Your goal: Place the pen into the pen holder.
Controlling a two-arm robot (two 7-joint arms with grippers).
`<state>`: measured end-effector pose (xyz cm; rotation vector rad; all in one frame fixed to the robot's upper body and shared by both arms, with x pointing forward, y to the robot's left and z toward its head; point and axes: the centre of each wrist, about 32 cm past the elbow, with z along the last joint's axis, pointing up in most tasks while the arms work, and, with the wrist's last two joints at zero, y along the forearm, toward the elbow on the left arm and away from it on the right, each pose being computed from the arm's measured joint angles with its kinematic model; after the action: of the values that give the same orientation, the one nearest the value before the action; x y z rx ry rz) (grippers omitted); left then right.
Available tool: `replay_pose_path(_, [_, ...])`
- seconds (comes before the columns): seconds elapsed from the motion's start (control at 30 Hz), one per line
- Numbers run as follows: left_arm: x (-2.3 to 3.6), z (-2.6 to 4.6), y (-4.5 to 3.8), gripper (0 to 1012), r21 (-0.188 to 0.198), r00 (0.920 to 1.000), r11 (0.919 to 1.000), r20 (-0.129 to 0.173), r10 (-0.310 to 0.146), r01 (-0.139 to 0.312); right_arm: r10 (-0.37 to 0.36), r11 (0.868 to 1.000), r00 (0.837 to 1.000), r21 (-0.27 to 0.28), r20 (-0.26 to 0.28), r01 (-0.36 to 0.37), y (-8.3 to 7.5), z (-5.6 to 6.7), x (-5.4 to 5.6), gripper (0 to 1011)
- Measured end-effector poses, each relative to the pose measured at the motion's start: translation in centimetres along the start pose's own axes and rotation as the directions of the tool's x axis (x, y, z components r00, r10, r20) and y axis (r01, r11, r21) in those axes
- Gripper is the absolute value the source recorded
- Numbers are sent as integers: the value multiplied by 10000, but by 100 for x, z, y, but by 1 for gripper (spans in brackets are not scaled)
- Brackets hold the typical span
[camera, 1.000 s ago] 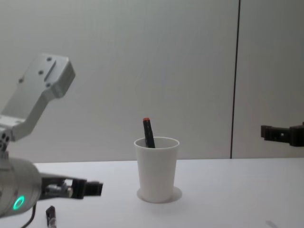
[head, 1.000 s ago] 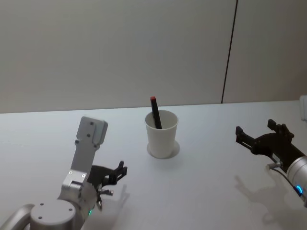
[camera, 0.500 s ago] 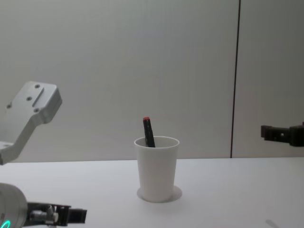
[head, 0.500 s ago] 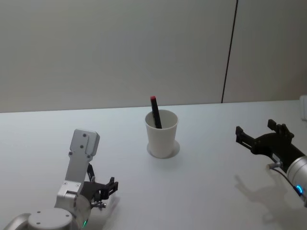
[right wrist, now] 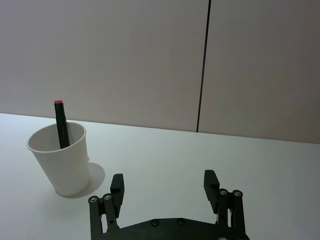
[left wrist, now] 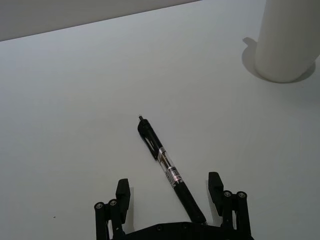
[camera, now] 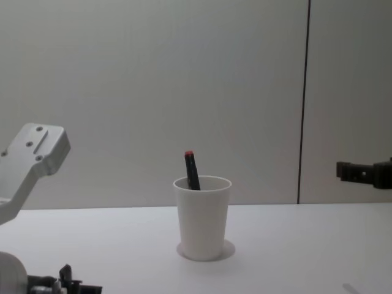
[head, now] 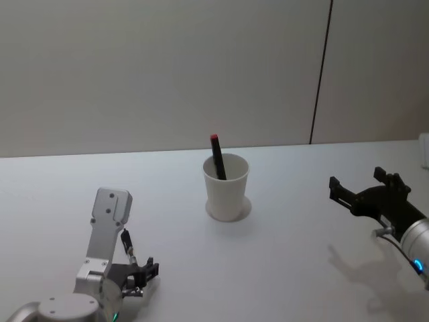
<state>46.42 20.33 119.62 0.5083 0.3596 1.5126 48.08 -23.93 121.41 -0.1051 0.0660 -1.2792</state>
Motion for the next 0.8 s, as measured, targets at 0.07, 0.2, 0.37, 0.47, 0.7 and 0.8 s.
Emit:
replay_pose_path(0.07, [3,-5,-11,1000,58,10000,10000,-46,11,-11,0,10000,10000,0,0,0,0,0,0,1002])
replay_pose_path(0.2, [9,-10,-29,1000,129,9999,9999,-111,32,-31,0,10000,10000,0,0,0,0,0,0,1002])
replay_pose_path(0.37, [18,-19,-54,998,228,9998,9997,-186,31,-27,0,10000,10000,-1,-1,0,0,0,0,1002])
replay_pose_path(0.47, [22,-22,-66,941,288,9998,9996,-220,-27,33,0,10000,10000,-1,0,0,0,0,0,1002])
replay_pose_path(0.7, [29,-24,-93,784,405,9994,9991,-315,-149,162,0,10000,10000,-1,0,0,0,0,0,1002])
replay_pose_path(0.8, [30,-24,-102,732,454,9992,9988,-341,-189,205,0,10000,10000,-1,0,0,0,0,0,1002])
